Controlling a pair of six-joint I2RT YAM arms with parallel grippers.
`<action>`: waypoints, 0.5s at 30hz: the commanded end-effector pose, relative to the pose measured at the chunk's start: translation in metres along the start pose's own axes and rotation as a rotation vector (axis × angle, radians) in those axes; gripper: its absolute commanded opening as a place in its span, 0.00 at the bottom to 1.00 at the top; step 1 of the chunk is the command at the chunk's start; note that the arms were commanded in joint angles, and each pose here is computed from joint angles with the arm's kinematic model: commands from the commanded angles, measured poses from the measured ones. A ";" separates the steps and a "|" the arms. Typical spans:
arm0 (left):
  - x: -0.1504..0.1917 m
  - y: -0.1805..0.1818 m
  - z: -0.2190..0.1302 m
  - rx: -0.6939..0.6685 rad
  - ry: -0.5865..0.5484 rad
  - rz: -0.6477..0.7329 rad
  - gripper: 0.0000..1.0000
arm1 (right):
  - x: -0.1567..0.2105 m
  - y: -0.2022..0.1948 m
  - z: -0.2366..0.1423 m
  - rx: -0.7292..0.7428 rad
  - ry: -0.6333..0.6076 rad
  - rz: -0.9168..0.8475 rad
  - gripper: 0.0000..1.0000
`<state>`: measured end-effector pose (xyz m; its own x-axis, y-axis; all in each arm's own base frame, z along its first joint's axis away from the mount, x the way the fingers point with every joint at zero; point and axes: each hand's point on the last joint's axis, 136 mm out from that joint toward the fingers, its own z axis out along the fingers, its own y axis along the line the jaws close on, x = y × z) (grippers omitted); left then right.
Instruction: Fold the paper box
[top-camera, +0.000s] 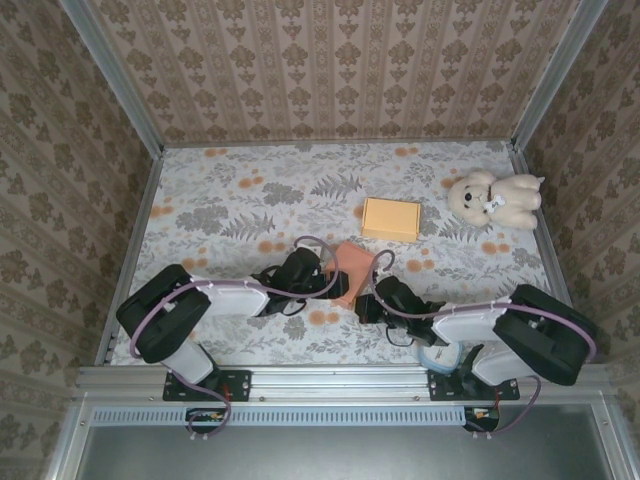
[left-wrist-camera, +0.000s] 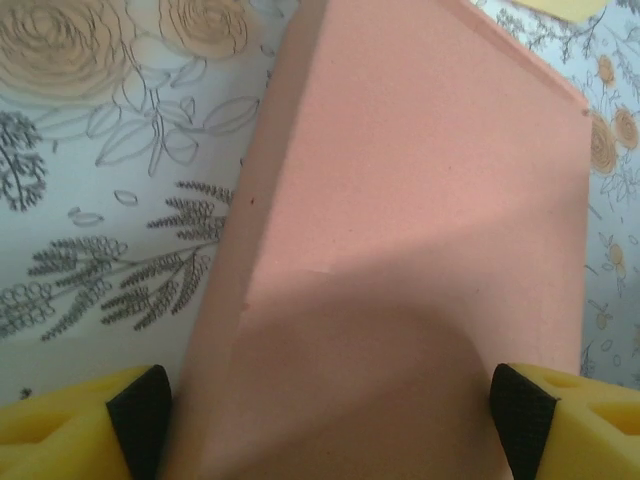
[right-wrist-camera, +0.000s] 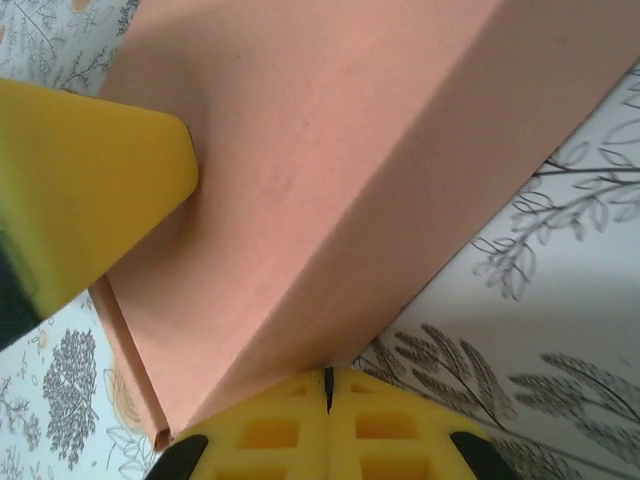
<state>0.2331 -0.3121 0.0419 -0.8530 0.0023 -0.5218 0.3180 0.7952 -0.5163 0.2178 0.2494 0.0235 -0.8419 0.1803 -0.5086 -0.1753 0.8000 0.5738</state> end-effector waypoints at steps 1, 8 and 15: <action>0.000 -0.008 0.010 0.019 0.014 -0.022 0.86 | -0.025 0.048 0.008 -0.161 -0.094 0.039 0.00; -0.014 0.000 0.018 0.023 0.006 -0.069 0.86 | -0.029 0.058 0.016 -0.165 -0.214 0.103 0.00; -0.060 0.042 -0.007 -0.078 -0.093 -0.118 0.86 | -0.023 0.027 0.007 -0.007 -0.255 0.050 0.01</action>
<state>0.2847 -0.2911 0.0445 -0.8444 -0.1182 -0.5224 0.2130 0.8208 -0.5300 0.2235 0.2825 0.0323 -0.7578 0.3054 -0.5766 -0.1705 0.7603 0.6268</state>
